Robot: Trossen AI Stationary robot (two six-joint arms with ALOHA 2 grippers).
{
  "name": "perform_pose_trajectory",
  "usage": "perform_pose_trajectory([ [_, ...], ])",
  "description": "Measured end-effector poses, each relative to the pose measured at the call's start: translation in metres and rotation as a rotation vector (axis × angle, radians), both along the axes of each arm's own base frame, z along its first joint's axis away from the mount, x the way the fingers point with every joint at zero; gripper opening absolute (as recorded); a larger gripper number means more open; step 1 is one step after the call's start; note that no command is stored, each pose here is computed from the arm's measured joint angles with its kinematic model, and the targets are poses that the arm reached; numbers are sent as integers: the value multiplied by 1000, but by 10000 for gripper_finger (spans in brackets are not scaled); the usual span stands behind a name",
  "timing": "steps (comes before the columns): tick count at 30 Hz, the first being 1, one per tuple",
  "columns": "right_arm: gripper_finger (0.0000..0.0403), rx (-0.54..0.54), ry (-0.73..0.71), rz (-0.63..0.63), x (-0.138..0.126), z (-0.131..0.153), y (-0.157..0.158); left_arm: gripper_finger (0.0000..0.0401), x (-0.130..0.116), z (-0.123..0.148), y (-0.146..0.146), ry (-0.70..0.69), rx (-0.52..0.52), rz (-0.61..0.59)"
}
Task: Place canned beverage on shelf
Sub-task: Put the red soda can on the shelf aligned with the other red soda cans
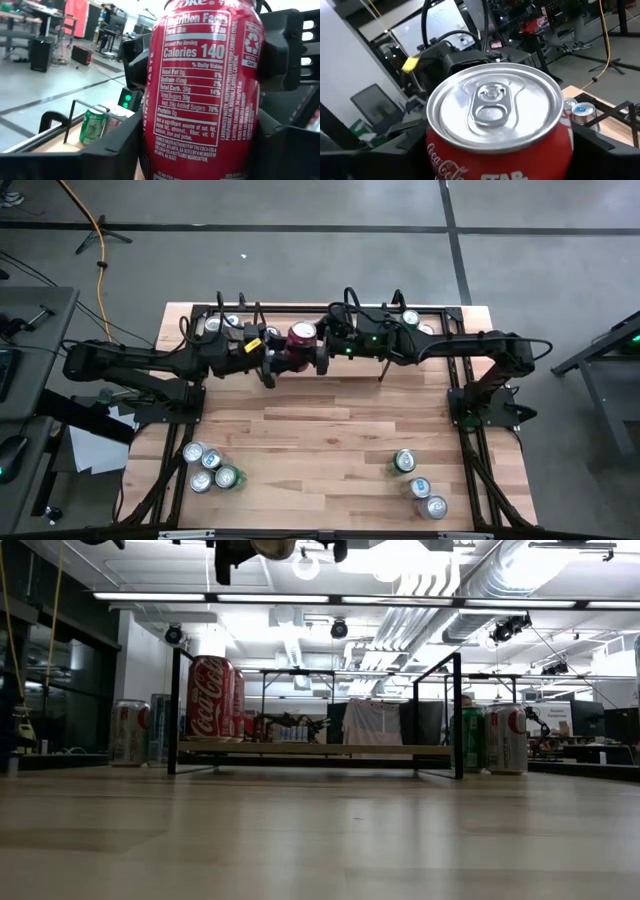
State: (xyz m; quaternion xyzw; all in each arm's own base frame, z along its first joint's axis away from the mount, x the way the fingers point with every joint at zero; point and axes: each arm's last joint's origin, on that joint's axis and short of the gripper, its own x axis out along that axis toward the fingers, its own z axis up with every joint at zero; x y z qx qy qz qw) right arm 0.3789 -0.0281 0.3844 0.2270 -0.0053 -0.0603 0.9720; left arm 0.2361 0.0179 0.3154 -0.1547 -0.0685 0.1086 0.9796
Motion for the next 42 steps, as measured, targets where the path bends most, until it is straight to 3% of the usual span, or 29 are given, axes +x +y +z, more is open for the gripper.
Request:
perform_pose_trajectory([
  [4,295,-14,3,-19,-12,11,0,302,-17,6,4,34,32,33],
  [6,295,-25,17,-27,-16,13,-1,325,-30,11,7,47,29,66],
  [11,295,-77,171,-75,-20,2,5,334,-76,36,6,-76,27,122],
  [16,295,-142,319,-180,-2,-31,25,330,-115,59,3,-275,27,156],
  [20,295,-191,390,-376,15,-58,34,330,-135,68,1,-369,48,161],
  [25,295,-207,428,-653,31,-89,24,330,-142,71,0,-403,53,163],
  [28,295,-185,418,-729,41,-105,15,330,-141,70,0,-402,51,162],
  [33,295,-154,434,-744,54,-133,1,330,-139,70,0,-395,45,159],
  [38,295,-175,421,-751,55,-128,-8,330,-141,70,0,-400,46,159],
  [42,295,-217,448,-635,56,-125,-21,330,-141,70,0,-403,46,158],
])
